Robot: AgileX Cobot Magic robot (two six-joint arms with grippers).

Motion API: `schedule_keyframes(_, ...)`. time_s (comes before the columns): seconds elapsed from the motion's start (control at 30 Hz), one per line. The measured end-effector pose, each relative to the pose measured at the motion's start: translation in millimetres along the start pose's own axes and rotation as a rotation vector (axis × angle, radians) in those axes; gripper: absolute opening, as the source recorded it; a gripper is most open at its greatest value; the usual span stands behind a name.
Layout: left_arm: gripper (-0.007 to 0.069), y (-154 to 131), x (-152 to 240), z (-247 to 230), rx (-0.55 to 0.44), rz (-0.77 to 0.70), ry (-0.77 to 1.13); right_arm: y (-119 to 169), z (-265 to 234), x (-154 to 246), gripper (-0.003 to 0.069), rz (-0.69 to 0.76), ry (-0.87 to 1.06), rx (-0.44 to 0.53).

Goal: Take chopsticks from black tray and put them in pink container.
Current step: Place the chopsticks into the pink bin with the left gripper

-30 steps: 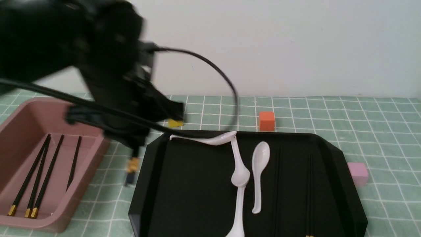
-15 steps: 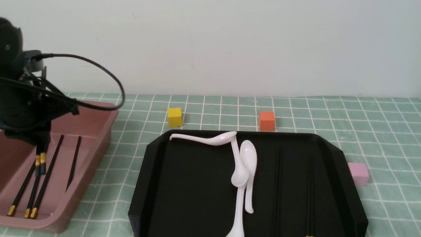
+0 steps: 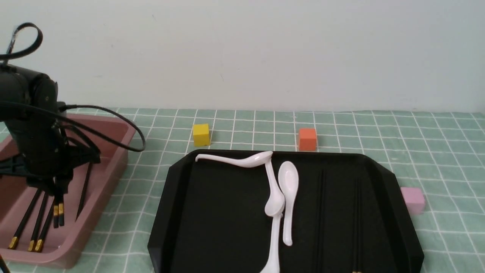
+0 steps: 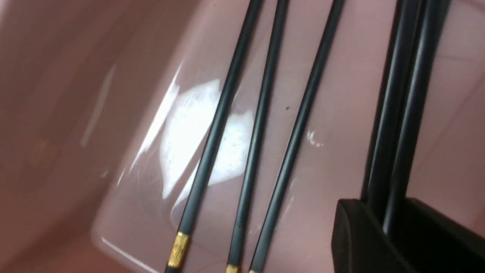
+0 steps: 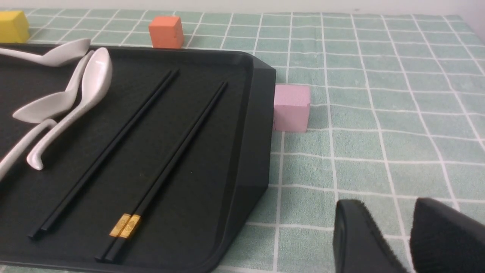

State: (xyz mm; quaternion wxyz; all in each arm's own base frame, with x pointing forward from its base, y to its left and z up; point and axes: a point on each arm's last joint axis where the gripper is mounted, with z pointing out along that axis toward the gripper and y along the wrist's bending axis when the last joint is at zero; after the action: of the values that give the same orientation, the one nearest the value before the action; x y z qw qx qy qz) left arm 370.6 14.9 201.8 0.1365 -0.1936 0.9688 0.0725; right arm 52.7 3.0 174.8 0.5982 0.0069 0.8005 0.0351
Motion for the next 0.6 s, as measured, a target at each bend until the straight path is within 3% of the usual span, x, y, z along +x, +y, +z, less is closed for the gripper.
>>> schedule_keyframes(0.2, 0.0261, 2, 8, -4, -0.015, -0.015, 0.084, 0, 0, 0, 0.0240, 0.001, 0.000, 0.000)
schedule_keyframes(0.33, 0.0266, 7, 14, -24, -0.004, -0.026, 0.114, 0, 0, 0, 0.0240, 0.001, 0.000, 0.000)
schedule_keyframes(0.6, 0.0059, 22, 35, -95, 0.091, 0.042, 0.114, 0, 0, 0, 0.0240, 0.001, 0.000, 0.000)
